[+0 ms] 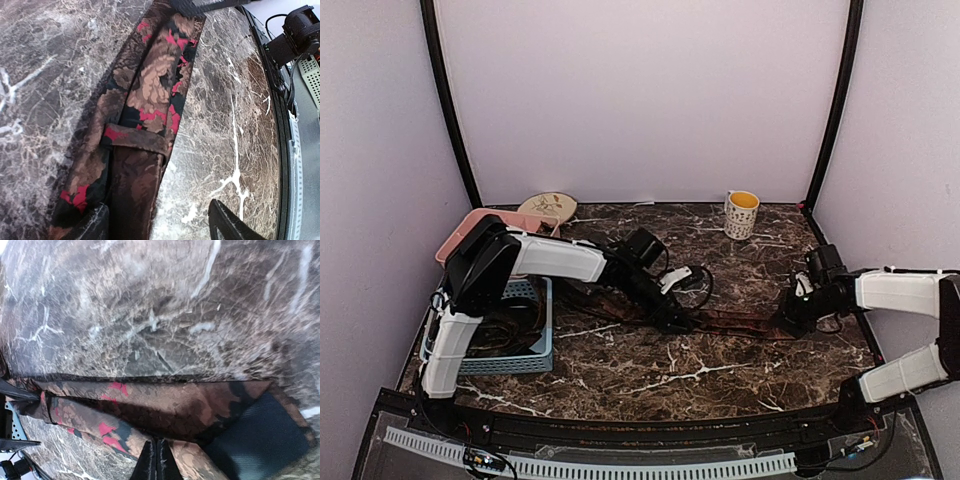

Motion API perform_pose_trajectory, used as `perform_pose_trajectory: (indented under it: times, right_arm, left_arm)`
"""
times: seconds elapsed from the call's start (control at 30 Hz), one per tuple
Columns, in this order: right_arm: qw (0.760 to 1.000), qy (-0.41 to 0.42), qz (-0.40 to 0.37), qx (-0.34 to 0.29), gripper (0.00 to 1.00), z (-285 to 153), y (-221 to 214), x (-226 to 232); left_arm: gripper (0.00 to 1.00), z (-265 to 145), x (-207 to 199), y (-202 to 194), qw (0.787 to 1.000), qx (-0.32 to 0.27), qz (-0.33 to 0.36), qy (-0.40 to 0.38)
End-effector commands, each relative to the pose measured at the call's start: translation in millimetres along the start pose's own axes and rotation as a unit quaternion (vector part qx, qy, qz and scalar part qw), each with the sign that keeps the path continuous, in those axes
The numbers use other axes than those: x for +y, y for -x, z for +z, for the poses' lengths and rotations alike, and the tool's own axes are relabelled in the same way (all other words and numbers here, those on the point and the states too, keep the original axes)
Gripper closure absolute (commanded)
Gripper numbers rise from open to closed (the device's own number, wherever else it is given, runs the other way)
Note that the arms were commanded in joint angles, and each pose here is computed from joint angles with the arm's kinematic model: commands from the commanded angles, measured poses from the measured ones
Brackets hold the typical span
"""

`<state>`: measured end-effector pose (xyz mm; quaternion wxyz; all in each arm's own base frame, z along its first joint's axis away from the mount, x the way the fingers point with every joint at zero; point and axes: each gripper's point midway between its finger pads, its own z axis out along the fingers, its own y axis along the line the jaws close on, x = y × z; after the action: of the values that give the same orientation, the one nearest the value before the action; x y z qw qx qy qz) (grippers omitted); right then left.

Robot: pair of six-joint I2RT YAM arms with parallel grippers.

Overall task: Roll the ties
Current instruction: Tie the tie at the center of the board, then adjust the tie at the center of the board.

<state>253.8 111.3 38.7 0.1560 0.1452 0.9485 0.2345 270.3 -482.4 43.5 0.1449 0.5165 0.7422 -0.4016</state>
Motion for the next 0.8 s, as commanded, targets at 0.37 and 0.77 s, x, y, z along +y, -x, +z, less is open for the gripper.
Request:
perform_pose_trajectory:
  times: [0.37,0.77]
  right_arm:
    - [0.991,0.117,-0.069,-0.018,0.57,-15.7,2.2,91.9]
    - [0.992,0.101,-0.058,0.048,0.68,54.6,-23.8,102.3]
  left_arm:
    - [0.16,-106.6,22.3,42.5,0.988,-0.081,-0.003,0.128]
    - [0.01,-134.2,32.7,32.0,0.972,-0.117,-0.032,0.199]
